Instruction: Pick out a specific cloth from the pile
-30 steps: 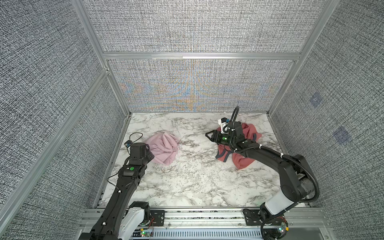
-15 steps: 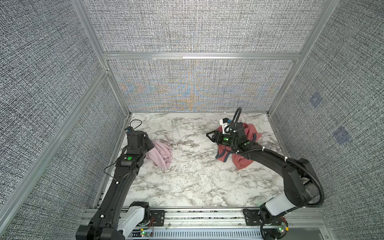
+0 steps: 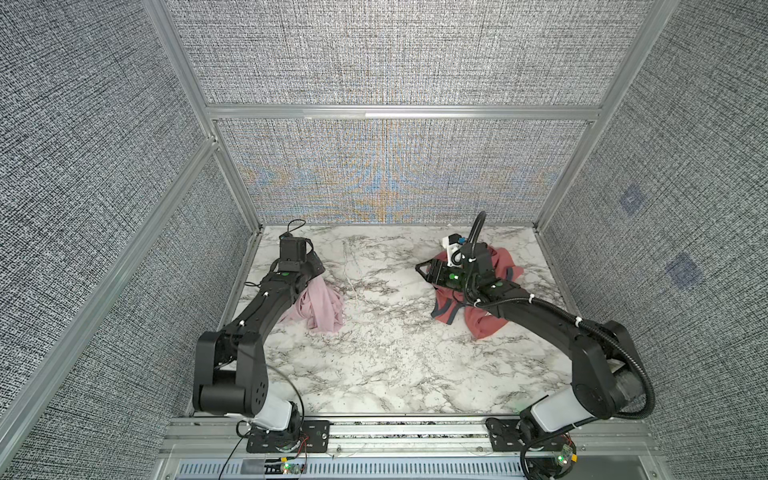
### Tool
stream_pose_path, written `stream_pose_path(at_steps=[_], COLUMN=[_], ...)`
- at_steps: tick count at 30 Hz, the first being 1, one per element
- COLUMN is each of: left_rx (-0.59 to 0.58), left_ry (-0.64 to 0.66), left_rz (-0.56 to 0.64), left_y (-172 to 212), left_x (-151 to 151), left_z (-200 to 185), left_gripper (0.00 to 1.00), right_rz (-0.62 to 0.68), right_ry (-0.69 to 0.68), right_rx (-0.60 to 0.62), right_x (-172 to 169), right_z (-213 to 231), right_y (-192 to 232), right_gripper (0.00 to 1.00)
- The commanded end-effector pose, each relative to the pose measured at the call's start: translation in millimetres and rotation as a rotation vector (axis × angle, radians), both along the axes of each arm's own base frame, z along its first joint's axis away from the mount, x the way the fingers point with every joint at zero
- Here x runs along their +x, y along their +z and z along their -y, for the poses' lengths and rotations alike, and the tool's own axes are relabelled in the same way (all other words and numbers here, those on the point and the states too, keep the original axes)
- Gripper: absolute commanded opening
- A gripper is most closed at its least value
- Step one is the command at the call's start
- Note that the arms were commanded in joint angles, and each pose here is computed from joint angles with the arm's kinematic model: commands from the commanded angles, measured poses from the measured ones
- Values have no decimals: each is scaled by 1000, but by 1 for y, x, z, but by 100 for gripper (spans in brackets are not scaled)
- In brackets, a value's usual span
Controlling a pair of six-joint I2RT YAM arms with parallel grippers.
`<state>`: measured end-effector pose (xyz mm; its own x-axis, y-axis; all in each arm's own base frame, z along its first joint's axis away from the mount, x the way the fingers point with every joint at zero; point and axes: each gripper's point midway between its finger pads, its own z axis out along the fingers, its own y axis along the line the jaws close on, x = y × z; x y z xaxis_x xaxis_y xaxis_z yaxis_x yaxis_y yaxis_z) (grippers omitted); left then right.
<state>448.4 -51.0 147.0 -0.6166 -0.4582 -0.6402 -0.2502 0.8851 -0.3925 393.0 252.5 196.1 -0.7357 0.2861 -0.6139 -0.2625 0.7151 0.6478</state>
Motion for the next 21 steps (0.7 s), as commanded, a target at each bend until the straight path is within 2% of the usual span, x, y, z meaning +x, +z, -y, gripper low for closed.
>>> stream_pose_path(at_steps=[1,4,10,16,20,21], left_rx=[-48,-59,-98,-107,-104,-101], left_ry=[-21,-41,-47,-46,-46,-45], left_rz=[-17,-118,-172,-188,-152,-137], left_y=[-11,-46,-90,-101,-83,-74], left_x=[21,32,35,29,30,31], left_z=[10,16,23,23,22,22], left_gripper=[0,0,0,0,0,3], right_rz=[-3,-9,-33,-45,-36,-33], right_ry=[-12,-17,-37,-50,-51,-53], right_rx=[-30,-40,-70,-86,-89,-90], right_x=[1,2,4,6,8,8], right_z=[3,5,10,13,13,14], right_y=[-2,-4,-13,-19,-15,-13], right_gripper=[61,61,61,61,61,61])
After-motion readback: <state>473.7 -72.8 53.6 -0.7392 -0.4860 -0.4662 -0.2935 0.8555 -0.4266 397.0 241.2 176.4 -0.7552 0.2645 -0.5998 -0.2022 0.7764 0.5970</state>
